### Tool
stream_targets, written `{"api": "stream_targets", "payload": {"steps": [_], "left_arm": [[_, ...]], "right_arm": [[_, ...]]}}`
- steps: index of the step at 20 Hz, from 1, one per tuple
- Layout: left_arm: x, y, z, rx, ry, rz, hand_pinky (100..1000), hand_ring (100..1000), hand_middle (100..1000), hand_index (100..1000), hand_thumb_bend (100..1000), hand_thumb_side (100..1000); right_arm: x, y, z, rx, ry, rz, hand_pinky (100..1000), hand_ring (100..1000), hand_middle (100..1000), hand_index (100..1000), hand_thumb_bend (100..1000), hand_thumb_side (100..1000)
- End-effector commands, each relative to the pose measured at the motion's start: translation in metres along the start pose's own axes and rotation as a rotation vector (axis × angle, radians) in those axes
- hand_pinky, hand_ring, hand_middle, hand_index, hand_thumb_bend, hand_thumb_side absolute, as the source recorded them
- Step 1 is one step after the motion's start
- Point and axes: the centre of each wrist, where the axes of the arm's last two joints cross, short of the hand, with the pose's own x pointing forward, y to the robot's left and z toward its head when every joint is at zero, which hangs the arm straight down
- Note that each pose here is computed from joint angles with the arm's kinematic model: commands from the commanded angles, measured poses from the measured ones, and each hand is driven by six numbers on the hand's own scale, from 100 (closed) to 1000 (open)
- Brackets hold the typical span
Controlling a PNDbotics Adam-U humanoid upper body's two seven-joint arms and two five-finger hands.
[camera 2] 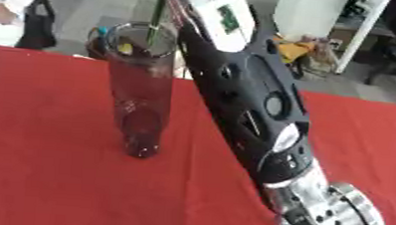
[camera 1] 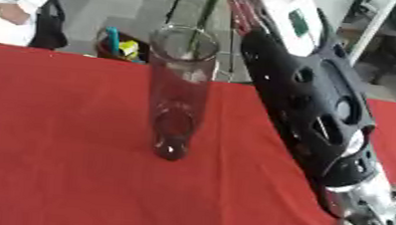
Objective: Arrange flowers into the vase.
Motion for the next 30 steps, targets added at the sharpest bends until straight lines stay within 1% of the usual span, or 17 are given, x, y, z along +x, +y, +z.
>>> {"api": "stream_targets", "payload": {"steps": [1,6,11,12,13,14,16,20,25,26,28,30], "left_arm": [[0.006,0.002,-0.006,-0.006,-0.034,-0.008,739,875,834,901,100,1000],[0.006,0.002,-0.006,-0.007,-0.034,-0.009,739,875,833,897,100,1000],[0.006,0.003,-0.005,-0.008,-0.032,-0.012,739,875,832,896,100,1000],[0.006,0.002,-0.006,-0.008,-0.033,-0.012,739,875,832,896,100,1000],[0.007,0.002,-0.006,-0.008,-0.034,-0.011,739,875,832,896,100,1000],[0.007,0.002,-0.006,-0.009,-0.034,-0.011,739,875,831,896,100,1000],[0.007,0.002,-0.006,-0.011,-0.033,-0.012,739,875,831,895,100,1000],[0.006,0.003,-0.006,-0.011,-0.033,-0.014,740,875,830,895,100,1000],[0.006,0.003,-0.006,-0.015,-0.032,-0.016,740,875,830,895,100,1000],[0.006,0.003,-0.006,-0.015,-0.031,-0.016,740,875,830,895,100,1000],[0.006,0.003,-0.005,-0.015,-0.03,-0.017,740,875,830,895,100,1000],[0.006,0.003,-0.005,-0.015,-0.028,-0.017,741,875,830,895,100,1000]], "right_arm": [[0.011,-0.003,-0.008,-0.013,-0.04,-0.008,100,100,100,100,100,554],[0.008,-0.003,-0.008,-0.014,-0.042,-0.002,100,100,100,100,100,562],[0.009,-0.003,-0.008,-0.015,-0.07,0.025,100,100,100,100,100,660],[0.008,-0.003,-0.008,-0.016,-0.08,0.034,100,100,100,100,100,714],[0.008,-0.003,-0.008,-0.017,-0.087,0.042,100,100,100,100,100,714],[0.007,-0.003,-0.008,-0.018,-0.094,0.049,100,100,100,100,100,737],[0.005,-0.003,-0.009,-0.022,-0.101,0.068,100,100,100,100,100,753],[0.004,-0.002,-0.009,-0.023,-0.11,0.092,100,100,100,100,100,773],[0.002,-0.003,-0.01,-0.01,-0.127,0.148,100,100,100,100,100,881],[0.001,-0.004,-0.01,-0.008,-0.129,0.164,100,100,100,100,100,887],[-0.001,-0.005,-0.012,-0.009,-0.125,0.194,100,100,100,100,100,933],[-0.003,-0.007,-0.013,-0.013,-0.112,0.219,100,100,100,100,100,950]]}}
